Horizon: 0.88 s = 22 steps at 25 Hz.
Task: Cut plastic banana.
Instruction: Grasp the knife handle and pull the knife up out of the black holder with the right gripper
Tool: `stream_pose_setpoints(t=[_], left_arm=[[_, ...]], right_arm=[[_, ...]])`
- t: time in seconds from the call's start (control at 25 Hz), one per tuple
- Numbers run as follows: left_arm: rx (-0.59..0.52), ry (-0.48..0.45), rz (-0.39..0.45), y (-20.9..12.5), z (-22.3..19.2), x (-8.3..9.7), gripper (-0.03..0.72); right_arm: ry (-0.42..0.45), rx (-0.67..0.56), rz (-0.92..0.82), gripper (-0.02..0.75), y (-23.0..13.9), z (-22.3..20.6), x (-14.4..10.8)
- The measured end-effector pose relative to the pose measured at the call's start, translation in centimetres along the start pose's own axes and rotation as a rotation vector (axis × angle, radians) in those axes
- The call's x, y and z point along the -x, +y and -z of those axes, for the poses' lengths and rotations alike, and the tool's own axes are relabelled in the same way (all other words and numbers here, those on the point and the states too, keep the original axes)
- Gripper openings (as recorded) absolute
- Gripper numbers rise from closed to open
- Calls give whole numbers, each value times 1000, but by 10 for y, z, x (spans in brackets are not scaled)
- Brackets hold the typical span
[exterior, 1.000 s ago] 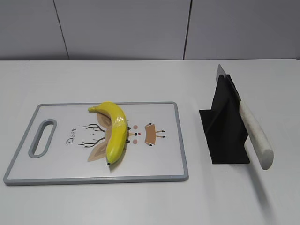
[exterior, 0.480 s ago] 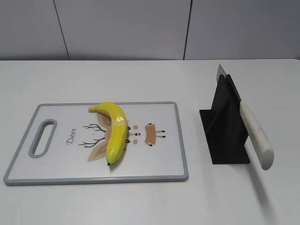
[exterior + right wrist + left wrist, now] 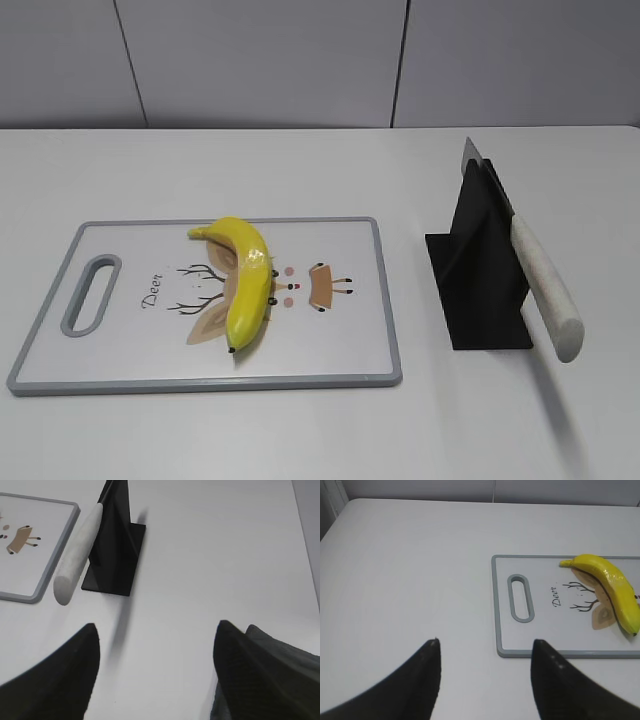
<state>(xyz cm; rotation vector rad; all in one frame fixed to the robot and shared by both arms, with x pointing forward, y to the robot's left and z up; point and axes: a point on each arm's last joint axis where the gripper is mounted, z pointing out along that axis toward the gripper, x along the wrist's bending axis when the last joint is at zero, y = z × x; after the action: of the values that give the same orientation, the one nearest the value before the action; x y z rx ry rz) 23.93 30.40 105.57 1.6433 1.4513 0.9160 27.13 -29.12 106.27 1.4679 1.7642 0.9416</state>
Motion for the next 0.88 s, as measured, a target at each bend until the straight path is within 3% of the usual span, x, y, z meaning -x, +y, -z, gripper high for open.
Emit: stream_pose_setpoints(t=[0.4,0.6,0.88], left_arm=[[0,0,0,0,0,0,551],[0,0,0,0,0,0,551],[0,-1,0,0,0,0,551]], right_arm=[[36,-195,-141,540,60,-29,2],[156,-247,-108,540,79,-39,-16],[186,-434,-55,540,101,-72,-42]])
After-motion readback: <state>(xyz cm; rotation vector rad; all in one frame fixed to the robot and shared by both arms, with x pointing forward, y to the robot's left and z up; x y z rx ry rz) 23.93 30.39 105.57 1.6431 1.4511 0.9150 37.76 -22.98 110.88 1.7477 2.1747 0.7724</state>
